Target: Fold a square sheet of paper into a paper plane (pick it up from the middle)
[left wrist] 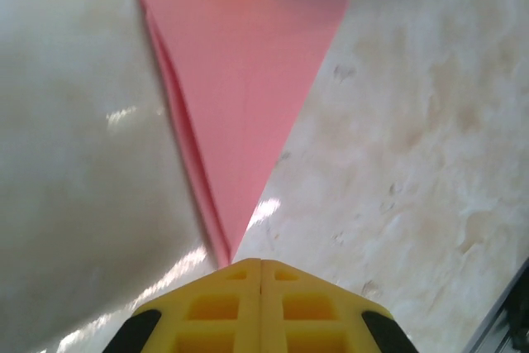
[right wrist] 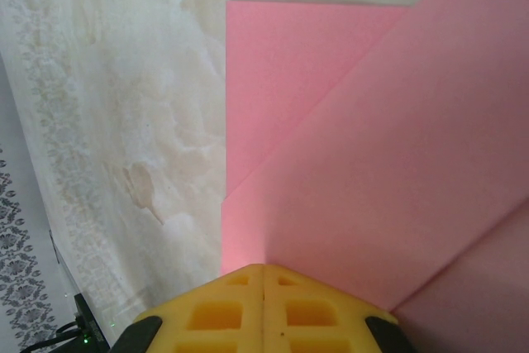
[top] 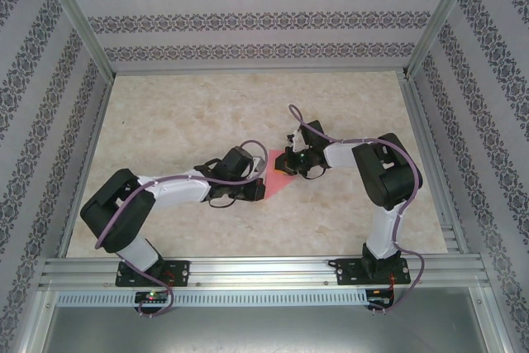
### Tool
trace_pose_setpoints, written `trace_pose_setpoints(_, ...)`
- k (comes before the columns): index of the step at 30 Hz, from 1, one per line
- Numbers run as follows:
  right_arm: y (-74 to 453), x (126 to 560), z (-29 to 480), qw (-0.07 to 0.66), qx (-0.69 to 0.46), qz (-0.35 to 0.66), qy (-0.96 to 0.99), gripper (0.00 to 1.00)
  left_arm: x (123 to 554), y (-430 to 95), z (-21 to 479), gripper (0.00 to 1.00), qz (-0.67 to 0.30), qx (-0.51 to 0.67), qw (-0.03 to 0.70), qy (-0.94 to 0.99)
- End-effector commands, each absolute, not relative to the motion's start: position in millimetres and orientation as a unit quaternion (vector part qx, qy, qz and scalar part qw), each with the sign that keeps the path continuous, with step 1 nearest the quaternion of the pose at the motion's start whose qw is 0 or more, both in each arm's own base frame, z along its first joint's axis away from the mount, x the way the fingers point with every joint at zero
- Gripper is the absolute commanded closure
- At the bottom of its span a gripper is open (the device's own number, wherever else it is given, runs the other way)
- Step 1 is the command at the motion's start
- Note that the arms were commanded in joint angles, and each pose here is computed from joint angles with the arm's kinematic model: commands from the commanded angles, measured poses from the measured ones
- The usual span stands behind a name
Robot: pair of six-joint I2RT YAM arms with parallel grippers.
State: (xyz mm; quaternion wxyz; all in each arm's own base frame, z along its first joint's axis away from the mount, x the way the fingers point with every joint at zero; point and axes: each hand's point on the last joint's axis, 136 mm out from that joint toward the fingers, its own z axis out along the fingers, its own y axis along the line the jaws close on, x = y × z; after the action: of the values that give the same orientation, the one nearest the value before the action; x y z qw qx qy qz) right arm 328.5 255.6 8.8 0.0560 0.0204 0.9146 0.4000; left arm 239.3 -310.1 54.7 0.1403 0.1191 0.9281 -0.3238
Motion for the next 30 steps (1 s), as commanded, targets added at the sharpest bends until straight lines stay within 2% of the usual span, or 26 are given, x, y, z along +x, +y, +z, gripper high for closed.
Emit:
trace_pose_setpoints(1, 198, 294, -74, -0.004, 0.081, 0.249, 0.965, 1.00, 261, -333, 77, 1.00, -0.352, 0.115, 0.181, 0.911)
trace_pose_setpoints(13, 200, 293, -75, -0.007, 0.081, 0.253, 0.964, 1.00, 265, -353, 44, 1.00, -0.354, 0.118, 0.125, 0.919)
trace_pose_setpoints(30, 197, 292, -76, -0.008, 0.081, 0.248, 0.965, 1.00, 233, -320, 3, 1.00, -0.282, 0.125, 0.052, 0.950)
